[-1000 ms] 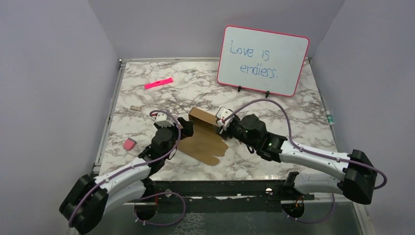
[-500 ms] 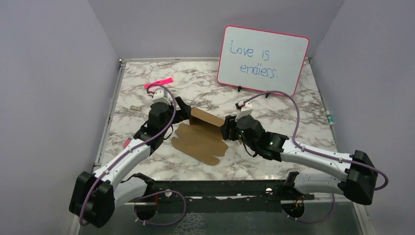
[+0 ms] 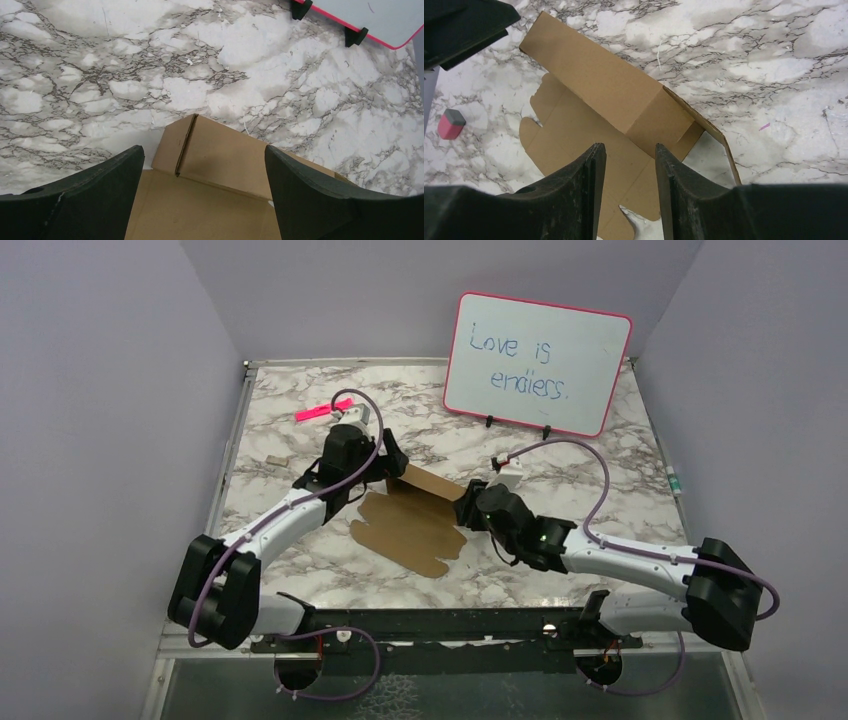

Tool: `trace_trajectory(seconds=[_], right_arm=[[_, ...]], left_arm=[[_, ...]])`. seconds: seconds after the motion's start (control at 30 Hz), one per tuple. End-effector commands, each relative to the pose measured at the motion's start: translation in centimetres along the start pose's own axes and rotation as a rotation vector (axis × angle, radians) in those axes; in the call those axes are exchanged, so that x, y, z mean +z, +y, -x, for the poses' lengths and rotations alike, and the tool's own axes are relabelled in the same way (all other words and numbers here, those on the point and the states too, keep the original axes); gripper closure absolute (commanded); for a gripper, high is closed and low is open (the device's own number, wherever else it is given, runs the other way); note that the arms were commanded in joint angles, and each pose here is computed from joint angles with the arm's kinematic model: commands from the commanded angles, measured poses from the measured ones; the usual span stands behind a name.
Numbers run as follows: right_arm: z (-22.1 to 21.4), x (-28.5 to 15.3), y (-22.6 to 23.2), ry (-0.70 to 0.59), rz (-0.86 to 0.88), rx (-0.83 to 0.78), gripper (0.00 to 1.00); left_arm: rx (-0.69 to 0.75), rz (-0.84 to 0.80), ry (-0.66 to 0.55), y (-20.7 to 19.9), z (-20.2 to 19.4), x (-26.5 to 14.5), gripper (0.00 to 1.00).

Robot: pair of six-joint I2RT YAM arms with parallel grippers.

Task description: Fold the paper box

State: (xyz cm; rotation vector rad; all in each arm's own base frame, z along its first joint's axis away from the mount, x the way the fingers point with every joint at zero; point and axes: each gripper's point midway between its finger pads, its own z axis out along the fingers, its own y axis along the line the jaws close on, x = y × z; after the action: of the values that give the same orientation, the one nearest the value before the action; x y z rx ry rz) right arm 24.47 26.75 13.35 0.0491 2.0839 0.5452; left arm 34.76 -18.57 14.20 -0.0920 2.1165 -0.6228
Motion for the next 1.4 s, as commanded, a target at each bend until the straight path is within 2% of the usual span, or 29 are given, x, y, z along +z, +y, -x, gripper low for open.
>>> trace_trajectory(seconds=[0.0,0.13,0.37,0.53,0.67,0.97,1.1,1.23,1.37], right_arm=[[1.1,1.0,0.4,-0.09,-0.006,0.082,0.56],[0.8,1.7,0.7,-0.095,0.003,0.095,0.57],[0.7,2.7,1.2,-0.105,0.032,0.1,0.56],[0.8,3.2,1.4,-0.108,0.055,0.108,0.57],[0.8,3.5,1.7,-0.103,0.083,0.092,0.59],[0.3,3.9,3.2,-0.067,0.165,0.06,0.6],[-0.2,3.8,3.6,-0.046,0.195,0.019,0.58],[0.2,3.2,3.2,-0.054,0.194,-0.041,0.53],[0.8,2.1,2.1,-0.059,0.16,-0.13,0.48]], left_arm=[[0.035,-0.015,0.041,-0.1,-0.1,1.2,0.13],[0.032,-0.041,0.077,-0.3,-1.0,1.9,0.23],[0.009,-0.083,0.118,-0.5,-2.8,1.6,0.3],[-0.016,-0.107,0.12,-0.7,-3.5,0.6,0.37],[-0.044,-0.117,0.109,-0.8,-3.8,-0.8,0.4],[-0.082,-0.032,0.069,1.1,-4.6,-3.7,0.4],[-0.082,0.027,0.049,2.5,-4.9,-4.1,0.38],[-0.095,0.084,0.058,3.7,-5.6,-4.6,0.32],[-0.088,0.089,0.012,3.4,-4.2,-5.5,0.23]])
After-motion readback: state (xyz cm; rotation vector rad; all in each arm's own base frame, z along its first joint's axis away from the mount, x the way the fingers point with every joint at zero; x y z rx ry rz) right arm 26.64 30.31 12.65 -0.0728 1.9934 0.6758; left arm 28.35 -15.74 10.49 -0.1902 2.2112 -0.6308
